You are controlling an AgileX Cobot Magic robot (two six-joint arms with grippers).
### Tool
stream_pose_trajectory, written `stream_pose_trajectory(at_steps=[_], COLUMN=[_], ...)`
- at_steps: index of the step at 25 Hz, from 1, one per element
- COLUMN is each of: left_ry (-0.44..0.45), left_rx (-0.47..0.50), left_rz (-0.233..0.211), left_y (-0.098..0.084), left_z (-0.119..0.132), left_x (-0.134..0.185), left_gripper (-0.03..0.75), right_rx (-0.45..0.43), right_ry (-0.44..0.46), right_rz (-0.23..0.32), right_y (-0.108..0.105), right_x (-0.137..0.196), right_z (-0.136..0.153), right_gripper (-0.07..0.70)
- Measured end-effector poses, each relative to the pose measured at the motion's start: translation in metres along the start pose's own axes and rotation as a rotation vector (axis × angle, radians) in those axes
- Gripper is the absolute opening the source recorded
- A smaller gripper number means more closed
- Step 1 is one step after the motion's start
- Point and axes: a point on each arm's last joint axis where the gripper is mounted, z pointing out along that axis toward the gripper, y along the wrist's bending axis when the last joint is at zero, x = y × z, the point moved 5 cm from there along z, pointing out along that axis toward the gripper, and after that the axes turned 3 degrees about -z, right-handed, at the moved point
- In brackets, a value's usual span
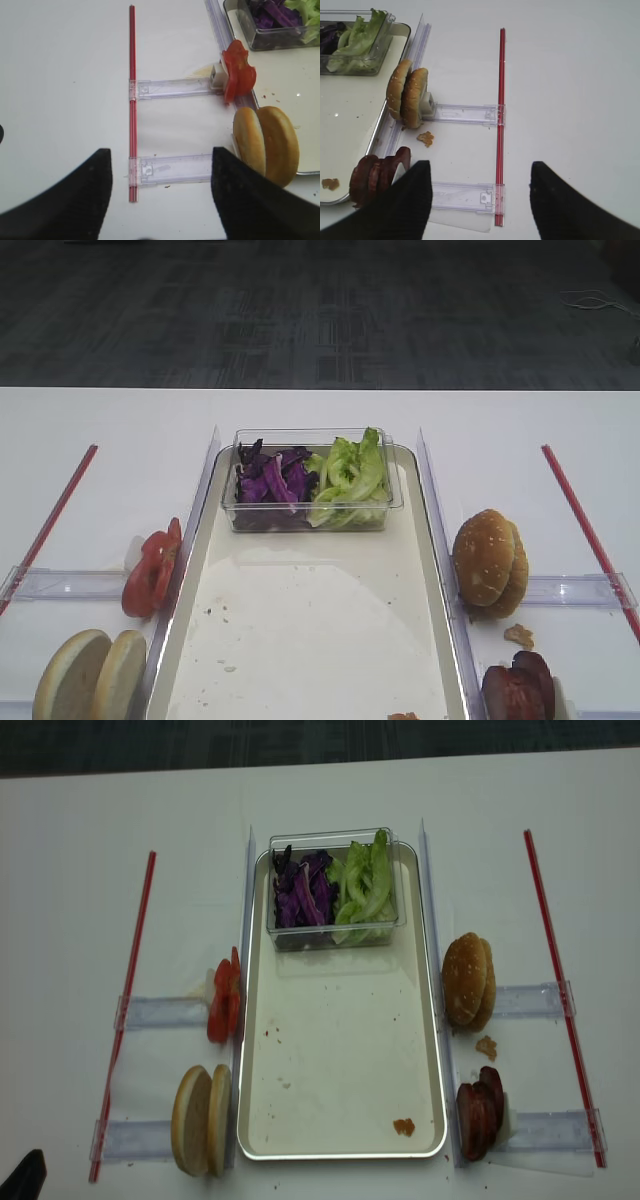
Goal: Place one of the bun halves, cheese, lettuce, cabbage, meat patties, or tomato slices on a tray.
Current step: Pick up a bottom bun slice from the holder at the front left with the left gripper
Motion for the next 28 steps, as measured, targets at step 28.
stream_pose_trajectory(at_steps=[28], left_ry=[0.0], left_rx=[0.0], left_rz=[0.0], left_y=[0.0], left_z=[0.0], left_x=[0.0], left_gripper=[0.411], right_rx=[0.0], right_ry=[0.0], right_rz=[0.0], right_y=[0.0], right_x=[0.0], right_z=[0.0], right_gripper=[0.477])
